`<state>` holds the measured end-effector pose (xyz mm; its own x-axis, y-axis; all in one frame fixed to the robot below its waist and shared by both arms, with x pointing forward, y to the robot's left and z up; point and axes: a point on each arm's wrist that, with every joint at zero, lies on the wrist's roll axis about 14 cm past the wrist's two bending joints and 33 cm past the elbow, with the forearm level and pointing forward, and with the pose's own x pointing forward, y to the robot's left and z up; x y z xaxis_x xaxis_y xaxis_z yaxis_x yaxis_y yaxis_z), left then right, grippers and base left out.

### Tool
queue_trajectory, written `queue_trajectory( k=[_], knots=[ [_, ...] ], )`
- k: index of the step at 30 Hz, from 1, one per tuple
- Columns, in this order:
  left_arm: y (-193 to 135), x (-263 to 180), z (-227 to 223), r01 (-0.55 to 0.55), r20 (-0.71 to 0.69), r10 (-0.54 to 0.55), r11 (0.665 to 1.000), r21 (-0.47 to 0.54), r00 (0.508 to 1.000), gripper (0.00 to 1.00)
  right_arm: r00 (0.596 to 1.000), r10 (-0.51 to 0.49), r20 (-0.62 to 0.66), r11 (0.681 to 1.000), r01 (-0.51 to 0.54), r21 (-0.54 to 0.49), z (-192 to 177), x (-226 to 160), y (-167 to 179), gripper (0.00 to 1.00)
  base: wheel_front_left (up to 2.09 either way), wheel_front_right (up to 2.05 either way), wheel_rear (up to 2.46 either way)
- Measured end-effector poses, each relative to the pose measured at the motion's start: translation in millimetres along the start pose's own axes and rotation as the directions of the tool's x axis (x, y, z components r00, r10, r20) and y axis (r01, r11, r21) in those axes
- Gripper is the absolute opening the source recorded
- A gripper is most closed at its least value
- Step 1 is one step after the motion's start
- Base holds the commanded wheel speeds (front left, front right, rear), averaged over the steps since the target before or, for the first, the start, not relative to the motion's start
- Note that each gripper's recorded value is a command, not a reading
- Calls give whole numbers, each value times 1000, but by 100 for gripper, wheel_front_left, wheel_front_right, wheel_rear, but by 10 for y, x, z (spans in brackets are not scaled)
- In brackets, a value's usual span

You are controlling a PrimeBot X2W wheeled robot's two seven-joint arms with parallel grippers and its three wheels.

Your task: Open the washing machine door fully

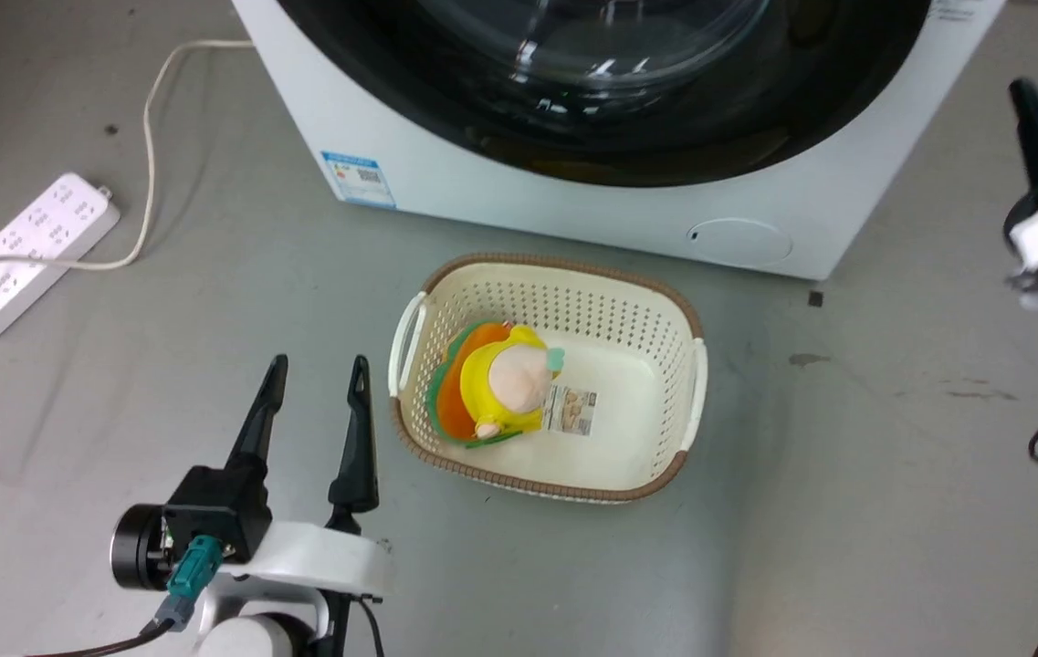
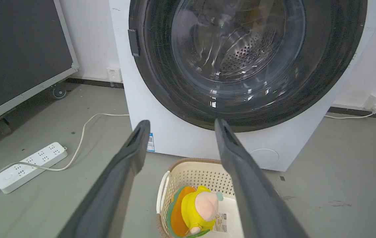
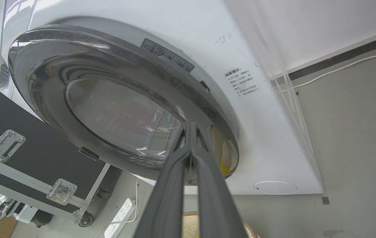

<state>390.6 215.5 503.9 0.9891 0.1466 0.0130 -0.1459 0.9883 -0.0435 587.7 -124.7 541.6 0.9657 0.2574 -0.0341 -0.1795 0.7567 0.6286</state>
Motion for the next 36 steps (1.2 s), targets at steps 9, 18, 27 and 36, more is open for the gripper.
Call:
queue_trajectory(
  k=[9,18,27,36],
  knots=[
    [39,58,-70,-21,-9,21,1000,-9,1000,100,996,-19,-86,990,31,139,-125,400,-104,0,0,0,0],
    [95,103,-138,-46,-19,46,999,-24,999,100,986,20,-164,973,19,230,-133,809,-29,0,0,0,0],
    [120,137,-187,-57,-23,56,998,-23,998,100,983,51,-179,936,16,351,-35,1149,4,0,0,0,0],
    [156,181,-274,-78,-36,77,997,-16,996,100,962,108,-251,873,29,486,-164,1438,40,0,0,0,0]
  ],
)
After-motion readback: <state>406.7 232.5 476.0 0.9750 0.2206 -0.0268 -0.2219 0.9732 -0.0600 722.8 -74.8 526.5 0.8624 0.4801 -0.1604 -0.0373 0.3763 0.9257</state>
